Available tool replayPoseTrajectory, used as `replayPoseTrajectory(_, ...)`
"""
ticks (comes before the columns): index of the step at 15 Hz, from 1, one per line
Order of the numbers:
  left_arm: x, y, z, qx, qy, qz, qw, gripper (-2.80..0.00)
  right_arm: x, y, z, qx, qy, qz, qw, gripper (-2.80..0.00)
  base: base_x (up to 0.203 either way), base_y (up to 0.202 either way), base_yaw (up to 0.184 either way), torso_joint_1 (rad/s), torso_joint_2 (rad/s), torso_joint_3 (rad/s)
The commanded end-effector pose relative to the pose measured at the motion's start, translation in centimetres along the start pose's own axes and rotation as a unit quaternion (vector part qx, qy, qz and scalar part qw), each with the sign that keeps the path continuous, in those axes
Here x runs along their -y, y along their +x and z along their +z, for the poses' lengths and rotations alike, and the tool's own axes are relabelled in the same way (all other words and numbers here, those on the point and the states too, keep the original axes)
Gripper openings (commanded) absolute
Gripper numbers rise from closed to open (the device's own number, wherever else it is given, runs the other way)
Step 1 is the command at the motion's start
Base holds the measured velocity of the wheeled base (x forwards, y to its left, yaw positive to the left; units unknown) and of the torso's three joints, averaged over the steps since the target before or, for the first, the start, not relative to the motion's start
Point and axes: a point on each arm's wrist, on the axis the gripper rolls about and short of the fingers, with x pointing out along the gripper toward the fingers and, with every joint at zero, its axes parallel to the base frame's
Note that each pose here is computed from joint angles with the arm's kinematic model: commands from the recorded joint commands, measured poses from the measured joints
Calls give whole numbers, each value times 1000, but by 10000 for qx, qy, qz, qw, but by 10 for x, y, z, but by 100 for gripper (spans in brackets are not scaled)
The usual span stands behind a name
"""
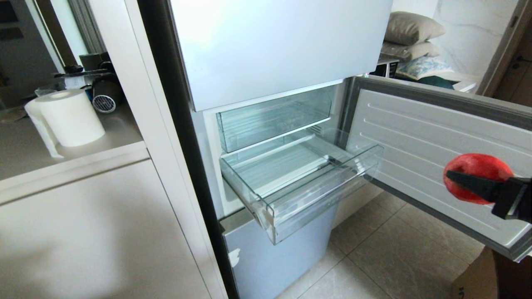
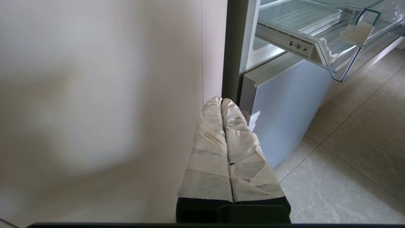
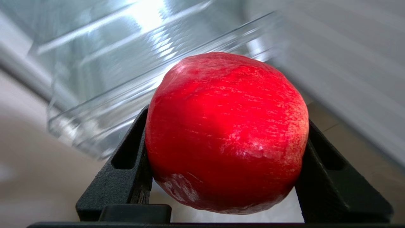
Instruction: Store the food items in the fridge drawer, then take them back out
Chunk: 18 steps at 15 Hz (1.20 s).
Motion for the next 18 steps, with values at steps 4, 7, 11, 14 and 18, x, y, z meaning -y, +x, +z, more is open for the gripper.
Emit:
replayPoseTrajectory(4, 0, 0, 0, -1, 0, 5, 10000, -280, -26, 101, -11, -1017, -61, 682, 9925, -280, 0, 0, 0, 0, 0, 0)
replayPoseTrajectory(7, 0, 0, 0, -1, 0, 5, 10000, -280, -42, 154, -17, -1215, -187, 929, 9881, -280, 0, 0, 0, 0, 0, 0)
replayPoseTrajectory(11, 0, 0, 0, -1, 0, 5, 10000, -280, -69, 215, -31, -1213, -502, 1276, 9831, -280, 0, 0, 0, 0, 0, 0)
replayPoseTrajectory(14, 0, 0, 0, -1, 0, 5, 10000, -280, -78, 256, -38, -651, -577, 1400, 9863, -280, 0, 0, 0, 0, 0, 0)
replayPoseTrajectory(18, 0, 0, 0, -1, 0, 5, 10000, -280, -82, 295, -42, -288, -616, 1245, 9899, -280, 0, 0, 0, 0, 0, 0)
